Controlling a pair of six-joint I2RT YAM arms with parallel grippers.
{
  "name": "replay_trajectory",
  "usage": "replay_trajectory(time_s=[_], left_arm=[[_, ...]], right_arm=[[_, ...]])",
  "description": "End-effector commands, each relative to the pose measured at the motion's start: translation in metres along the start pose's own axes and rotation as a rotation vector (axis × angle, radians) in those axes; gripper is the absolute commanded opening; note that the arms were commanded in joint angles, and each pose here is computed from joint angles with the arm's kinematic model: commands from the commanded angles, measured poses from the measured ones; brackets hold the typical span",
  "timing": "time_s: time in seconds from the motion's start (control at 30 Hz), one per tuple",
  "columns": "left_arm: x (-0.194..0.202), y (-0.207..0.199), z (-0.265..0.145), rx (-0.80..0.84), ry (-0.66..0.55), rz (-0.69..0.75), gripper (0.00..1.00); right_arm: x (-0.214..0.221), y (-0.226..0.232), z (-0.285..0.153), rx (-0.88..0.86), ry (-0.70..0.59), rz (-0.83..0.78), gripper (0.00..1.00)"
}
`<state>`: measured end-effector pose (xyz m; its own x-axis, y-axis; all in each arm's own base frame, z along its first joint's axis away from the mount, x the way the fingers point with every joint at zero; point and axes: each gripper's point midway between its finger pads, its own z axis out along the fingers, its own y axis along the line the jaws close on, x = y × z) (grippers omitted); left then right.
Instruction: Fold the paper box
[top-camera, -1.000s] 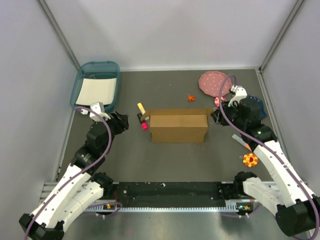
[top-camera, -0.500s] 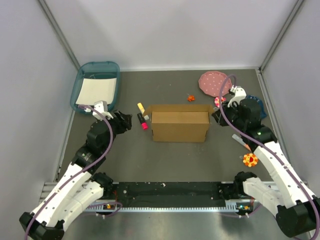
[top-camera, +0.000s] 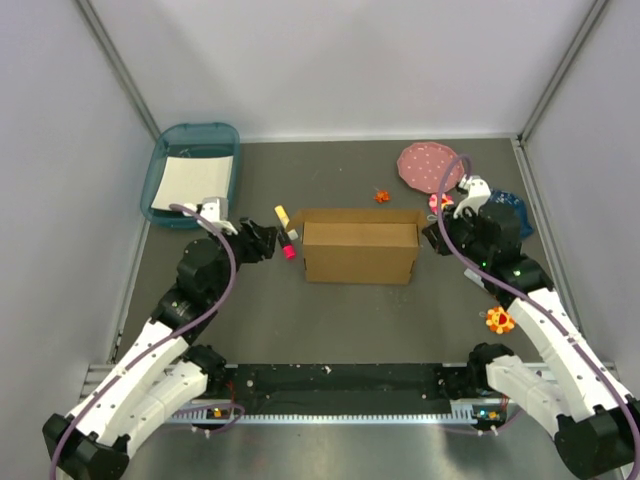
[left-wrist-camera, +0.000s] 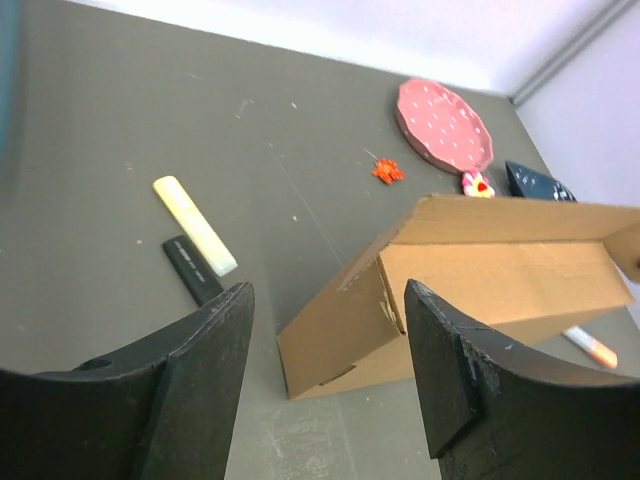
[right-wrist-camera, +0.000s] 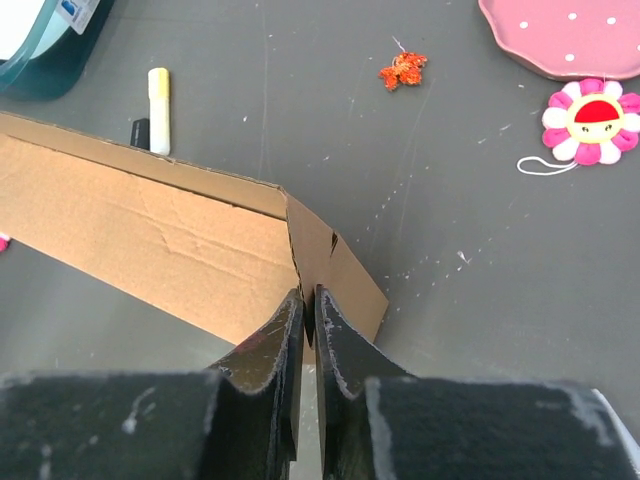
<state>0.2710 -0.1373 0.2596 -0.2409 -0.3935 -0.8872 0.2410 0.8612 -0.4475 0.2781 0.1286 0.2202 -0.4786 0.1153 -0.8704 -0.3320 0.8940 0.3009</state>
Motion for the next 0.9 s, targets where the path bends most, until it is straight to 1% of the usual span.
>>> replay_trajectory(time_s=[0.0,0.07,0.13,0.23,0.5,0.8,0.87], left_arm=[[0.004,-0.029,0.006,0.178,-0.009,0.044,0.67],[0.009,-0.037,0.007,0.240,0.006,0.078,0.68],[0.013,-0.040,0.010,0.257,0.022,0.106,0.68],[0.016,-0.038,0.018,0.244,0.040,0.115,0.68],[0.013,-0.036,0.037,0.206,0.031,0.127,0.66],[0.001,-0.041,0.051,0.203,0.018,0.167,0.65],[0.002,-0.043,0.053,0.215,0.021,0.170,0.63]], right_arm=[[-0.002,0.005,-0.002,-0.014,-0.021,-0.001,0.06],[0.000,0.005,-0.002,-0.019,-0.015,0.002,0.06],[0.000,0.006,-0.001,-0.021,-0.019,0.006,0.06],[0.000,0.007,-0.001,-0.028,-0.020,0.005,0.05],[0.001,0.008,0.001,-0.038,-0.022,0.006,0.04],[0.005,0.008,0.001,-0.042,-0.017,0.012,0.04],[0.007,0.008,0.002,-0.043,-0.012,0.015,0.04]])
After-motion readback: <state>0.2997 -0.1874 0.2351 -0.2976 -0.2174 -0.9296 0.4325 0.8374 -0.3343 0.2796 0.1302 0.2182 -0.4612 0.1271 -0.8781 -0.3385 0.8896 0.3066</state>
